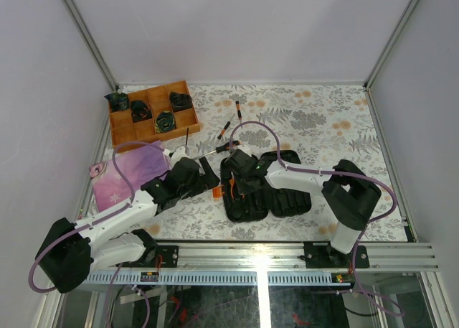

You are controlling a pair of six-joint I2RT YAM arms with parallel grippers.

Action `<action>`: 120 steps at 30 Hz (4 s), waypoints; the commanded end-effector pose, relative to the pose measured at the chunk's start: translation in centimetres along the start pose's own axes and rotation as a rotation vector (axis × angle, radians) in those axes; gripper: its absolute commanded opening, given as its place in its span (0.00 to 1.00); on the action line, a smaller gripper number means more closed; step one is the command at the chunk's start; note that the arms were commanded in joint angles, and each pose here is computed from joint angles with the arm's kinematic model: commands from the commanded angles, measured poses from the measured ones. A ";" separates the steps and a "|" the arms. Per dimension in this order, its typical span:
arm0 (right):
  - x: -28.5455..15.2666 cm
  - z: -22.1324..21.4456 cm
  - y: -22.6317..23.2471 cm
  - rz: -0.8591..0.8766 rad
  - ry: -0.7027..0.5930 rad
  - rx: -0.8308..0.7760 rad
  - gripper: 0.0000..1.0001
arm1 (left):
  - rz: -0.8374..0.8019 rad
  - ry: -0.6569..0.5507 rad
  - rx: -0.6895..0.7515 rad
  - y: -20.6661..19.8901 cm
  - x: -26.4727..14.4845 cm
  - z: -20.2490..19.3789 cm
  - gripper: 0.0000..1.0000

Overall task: Sort the tools into containers
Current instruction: Place the pliers in the storage box, then adjust the pliers in the storage box.

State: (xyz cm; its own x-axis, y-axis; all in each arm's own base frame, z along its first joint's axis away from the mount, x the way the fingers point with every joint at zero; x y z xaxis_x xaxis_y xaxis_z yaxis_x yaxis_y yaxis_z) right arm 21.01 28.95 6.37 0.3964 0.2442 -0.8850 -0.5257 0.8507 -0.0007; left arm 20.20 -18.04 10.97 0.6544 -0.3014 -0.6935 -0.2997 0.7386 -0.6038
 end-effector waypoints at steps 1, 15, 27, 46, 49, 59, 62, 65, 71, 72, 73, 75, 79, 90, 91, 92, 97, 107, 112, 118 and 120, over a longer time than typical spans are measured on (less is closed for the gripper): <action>-0.2 0.5 0.0 -0.029 -0.007 0.019 0.01 | -0.003 -0.051 0.001 -0.7 -0.5 1.2 1.00; -2.0 2.3 0.8 0.047 -0.114 0.042 0.30 | -0.115 -0.025 -0.021 -2.0 -0.5 0.8 0.97; -4.7 3.0 0.0 0.061 -0.239 0.089 0.36 | -0.161 0.100 0.035 -1.2 1.2 -1.9 0.73; -2.1 0.3 0.6 0.152 -0.101 0.086 0.17 | -0.209 0.264 0.062 -1.2 2.4 -7.8 0.45; -1.7 0.3 0.8 0.175 -0.089 0.086 0.16 | -0.210 0.265 0.064 -1.3 2.4 -7.9 0.43; -1.4 0.6 1.4 0.246 -0.096 0.111 0.13 | -0.255 0.281 0.078 -2.2 2.0 -8.3 0.35; -1.6 0.7 0.6 0.204 -0.100 0.119 0.14 | -0.263 0.293 0.083 -2.5 2.0 -8.7 0.31; -2.2 0.9 -0.4 0.149 -0.117 0.120 0.16 | -0.266 0.306 0.085 -2.6 2.0 -9.1 0.29; -3.9 1.5 -1.8 0.079 -0.178 0.084 0.22 | -0.276 0.308 0.080 -2.6 1.4 -9.6 0.29; -4.2 1.6 -2.1 0.069 -0.191 0.080 0.23 | -0.276 0.300 0.072 -2.6 1.2 -9.5 0.30; -4.5 1.8 -2.2 0.062 -0.203 0.076 0.24 | -0.272 0.291 0.067 -2.5 1.1 -9.3 0.31; -5.0 2.0 -2.6 0.044 -0.223 0.069 0.25 | -0.268 0.268 0.061 -2.4 0.7 -8.9 0.34; -5.8 2.3 -2.9 0.031 -0.250 0.071 0.28 | -0.254 0.195 0.077 -2.7 0.0 -7.4 0.43; -6.3 2.8 -2.3 0.075 -0.272 0.099 0.37 | -0.249 0.063 0.103 -3.7 -0.9 -2.2 0.58; -6.3 2.8 -2.3 0.076 -0.274 0.100 0.37 | -0.250 0.051 0.106 -3.9 -0.9 -1.6 0.59; -6.4 2.8 -2.3 0.075 -0.276 0.100 0.37 | -0.247 0.039 0.111 -4.0 -0.8 -1.1 0.59; -6.6 2.8 -2.3 0.083 -0.278 0.103 0.35 | -0.222 0.008 0.105 -4.1 0.3 1.3 0.56; -6.9 2.4 -2.0 0.115 -0.281 0.106 0.33 | -0.267 0.067 0.079 -4.8 2.8 3.7 0.51; -7.4 2.0 -2.3 0.114 -0.293 0.096 0.33 | -0.262 0.061 0.082 -5.2 2.8 4.2 0.50; -8.3 1.3 -2.3 0.150 -0.327 0.090 0.36 | -0.257 0.034 0.087 -5.4 2.6 4.8 0.50; -8.8 1.2 -2.2 0.171 -0.340 0.080 0.37 | -0.258 0.019 0.087 -5.6 2.5 5.1 0.50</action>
State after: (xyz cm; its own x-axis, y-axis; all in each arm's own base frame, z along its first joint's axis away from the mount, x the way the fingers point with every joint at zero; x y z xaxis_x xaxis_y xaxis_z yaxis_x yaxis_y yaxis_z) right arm 19.54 25.06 12.85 0.5228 0.4448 -0.7272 -0.5177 0.8434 0.1436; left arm 25.73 -19.69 12.45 0.6352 -0.4902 -0.5969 -0.1256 0.6970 -0.7060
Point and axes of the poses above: each gripper's point midway between its finger pads, its own x axis out along the fingers, its own y axis along the line the jaws close on, z = x × y, the point moved 4 cm from there along -x, back along the fingers, and after that the axes turned 12 degrees about -x, right-handed, at the moved point
